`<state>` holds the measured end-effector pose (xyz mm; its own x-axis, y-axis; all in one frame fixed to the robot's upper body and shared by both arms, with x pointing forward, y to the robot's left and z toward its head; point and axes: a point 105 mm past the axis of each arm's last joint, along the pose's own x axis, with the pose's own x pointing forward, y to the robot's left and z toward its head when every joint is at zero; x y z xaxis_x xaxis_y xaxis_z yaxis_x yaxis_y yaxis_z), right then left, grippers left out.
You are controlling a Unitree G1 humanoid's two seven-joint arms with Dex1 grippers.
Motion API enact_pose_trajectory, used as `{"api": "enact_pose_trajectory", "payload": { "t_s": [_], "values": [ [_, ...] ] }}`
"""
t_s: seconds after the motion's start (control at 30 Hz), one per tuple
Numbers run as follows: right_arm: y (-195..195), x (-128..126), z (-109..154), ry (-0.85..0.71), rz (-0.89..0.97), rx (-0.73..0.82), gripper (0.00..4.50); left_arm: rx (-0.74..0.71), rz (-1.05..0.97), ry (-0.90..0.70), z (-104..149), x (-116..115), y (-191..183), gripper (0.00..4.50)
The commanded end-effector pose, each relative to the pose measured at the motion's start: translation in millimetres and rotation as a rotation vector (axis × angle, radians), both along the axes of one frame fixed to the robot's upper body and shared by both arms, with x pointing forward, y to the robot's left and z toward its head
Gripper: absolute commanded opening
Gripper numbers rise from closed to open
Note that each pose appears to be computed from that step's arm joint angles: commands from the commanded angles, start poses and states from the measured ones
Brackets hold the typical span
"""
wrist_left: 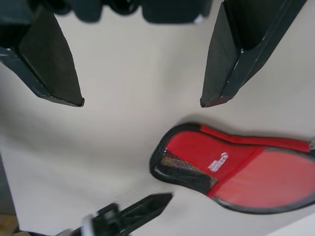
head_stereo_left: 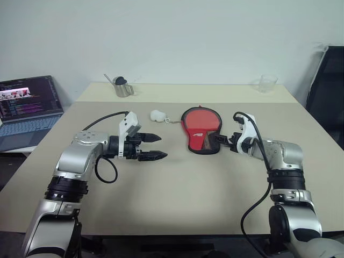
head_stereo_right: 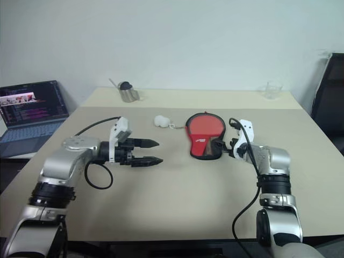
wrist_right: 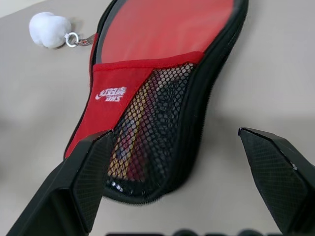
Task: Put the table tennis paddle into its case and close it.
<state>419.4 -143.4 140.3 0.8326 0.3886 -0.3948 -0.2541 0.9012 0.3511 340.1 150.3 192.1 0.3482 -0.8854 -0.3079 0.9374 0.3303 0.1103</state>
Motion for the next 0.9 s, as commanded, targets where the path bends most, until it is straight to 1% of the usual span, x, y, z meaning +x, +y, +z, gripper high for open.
{"api": "enact_pose_trajectory", "payload": {
  "t_s": [0.03,0.2,0.33,0.63,0.73,0.77,0.9],
  "values": [
    [-3.2,7.6,-2.3,-0.015,-0.017,-0.006,4.46,-0.017,0.007,-0.053,17.1,-6.6,2.5,4.14],
    [2.3,11.8,-8.9,0.006,-0.013,0.028,4.46,-0.014,0.057,-0.051,15.7,-5.7,5.5,4.14],
    [18.2,12.6,2.0,-0.019,0.038,0.056,4.46,-0.013,0.077,-0.054,16.1,-5.5,7.7,4.14],
    [36.3,9.7,5.5,-0.018,0.083,0.078,4.46,-0.011,0.095,-0.049,13.8,-4.0,8.3,4.14],
    [43.4,7.5,0.3,-0.006,0.094,0.078,3.86,-0.012,0.093,-0.049,13.3,-3.5,7.1,4.14],
    [45.3,6.9,-1.6,-0.001,0.096,0.077,3.58,-0.012,0.093,-0.05,13.4,-3.1,6.6,4.14],
    [48.3,6.2,-5.2,0.003,0.1,0.067,2.12,-0.012,0.091,-0.056,14.6,-1.7,4.8,4.14]
  ]
}}
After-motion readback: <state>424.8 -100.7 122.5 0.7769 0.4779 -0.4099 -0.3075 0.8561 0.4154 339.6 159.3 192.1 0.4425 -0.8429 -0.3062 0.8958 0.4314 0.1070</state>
